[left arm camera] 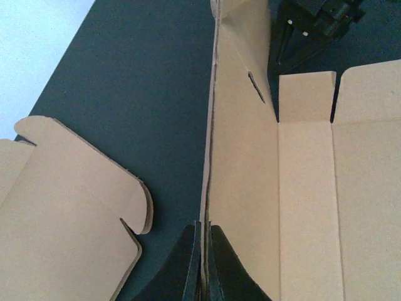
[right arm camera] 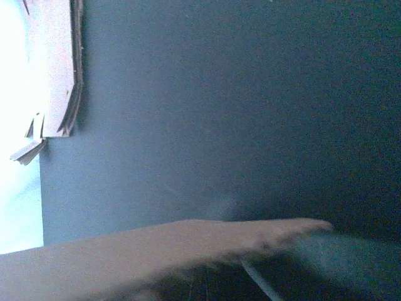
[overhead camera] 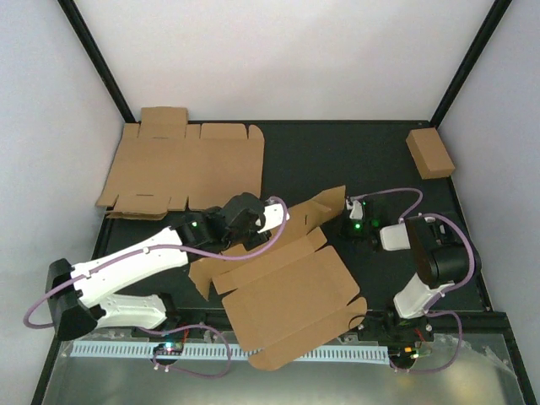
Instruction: Fold the paper box
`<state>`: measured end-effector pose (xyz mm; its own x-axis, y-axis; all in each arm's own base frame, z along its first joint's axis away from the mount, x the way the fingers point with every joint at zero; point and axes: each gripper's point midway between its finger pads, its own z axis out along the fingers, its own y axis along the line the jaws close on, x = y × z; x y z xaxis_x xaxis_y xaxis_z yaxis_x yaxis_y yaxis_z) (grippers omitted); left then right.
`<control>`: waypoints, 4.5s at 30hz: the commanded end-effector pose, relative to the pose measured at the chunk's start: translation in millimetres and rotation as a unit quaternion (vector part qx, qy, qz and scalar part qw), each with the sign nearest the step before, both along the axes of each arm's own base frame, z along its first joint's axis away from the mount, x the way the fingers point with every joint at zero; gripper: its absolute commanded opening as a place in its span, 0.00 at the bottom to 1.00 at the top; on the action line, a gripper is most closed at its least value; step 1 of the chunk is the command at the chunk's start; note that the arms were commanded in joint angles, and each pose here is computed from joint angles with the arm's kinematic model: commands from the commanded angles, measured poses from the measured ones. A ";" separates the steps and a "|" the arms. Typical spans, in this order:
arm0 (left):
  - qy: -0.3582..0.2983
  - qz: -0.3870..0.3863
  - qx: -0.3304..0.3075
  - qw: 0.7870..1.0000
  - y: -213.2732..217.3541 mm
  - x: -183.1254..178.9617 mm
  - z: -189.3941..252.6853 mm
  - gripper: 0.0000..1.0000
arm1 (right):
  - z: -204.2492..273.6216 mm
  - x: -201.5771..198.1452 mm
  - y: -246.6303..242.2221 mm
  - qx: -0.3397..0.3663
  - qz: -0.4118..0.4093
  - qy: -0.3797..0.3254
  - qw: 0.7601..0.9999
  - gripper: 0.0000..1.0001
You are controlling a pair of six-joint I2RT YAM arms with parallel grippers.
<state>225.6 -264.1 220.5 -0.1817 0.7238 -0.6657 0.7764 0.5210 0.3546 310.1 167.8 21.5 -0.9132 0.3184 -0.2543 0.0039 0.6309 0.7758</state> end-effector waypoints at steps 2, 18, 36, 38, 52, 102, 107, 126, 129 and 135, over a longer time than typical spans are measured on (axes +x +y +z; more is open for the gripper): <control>0.003 0.008 0.043 0.999 -2.4 0.7 -15.6 0.02 | 5.5 -6.1 -3.2 0.022 -0.013 -0.016 1.000 0.02; -0.050 0.074 0.080 0.993 9.4 19.2 -10.0 0.02 | 84.1 -16.0 -33.8 -0.055 0.007 -0.220 0.974 0.42; -0.049 0.077 0.086 0.992 8.1 21.2 -14.8 0.02 | 129.3 45.2 -16.0 -0.109 0.113 -0.340 0.927 0.91; -0.051 0.078 0.086 0.992 8.8 21.4 -14.5 0.02 | 127.0 48.3 -9.1 -0.095 0.136 -0.332 0.929 0.86; -0.064 0.093 0.093 0.989 13.2 26.7 -13.1 0.02 | 129.2 23.8 13.8 -0.040 0.221 -0.336 0.915 0.26; -0.267 0.131 0.295 0.908 -20.8 10.1 -30.9 0.02 | 115.5 -41.3 60.8 -0.105 0.129 -0.374 0.912 0.14; -0.279 0.120 0.317 0.898 -31.9 2.3 -42.0 0.02 | 101.9 -43.3 56.1 -0.112 0.122 -0.360 0.918 0.15; -0.271 0.119 0.312 0.903 -34.1 -0.1 -45.2 0.02 | 116.1 -74.8 42.1 -0.072 0.108 -0.372 0.919 0.55; -0.269 0.117 0.314 0.903 -34.0 -0.4 -47.5 0.01 | 125.9 -77.0 37.5 -0.071 0.096 -0.384 0.915 0.60; -0.268 0.116 0.310 0.905 -32.6 -1.1 -46.2 0.01 | 152.7 -76.7 17.7 -0.091 0.048 -0.416 0.904 0.66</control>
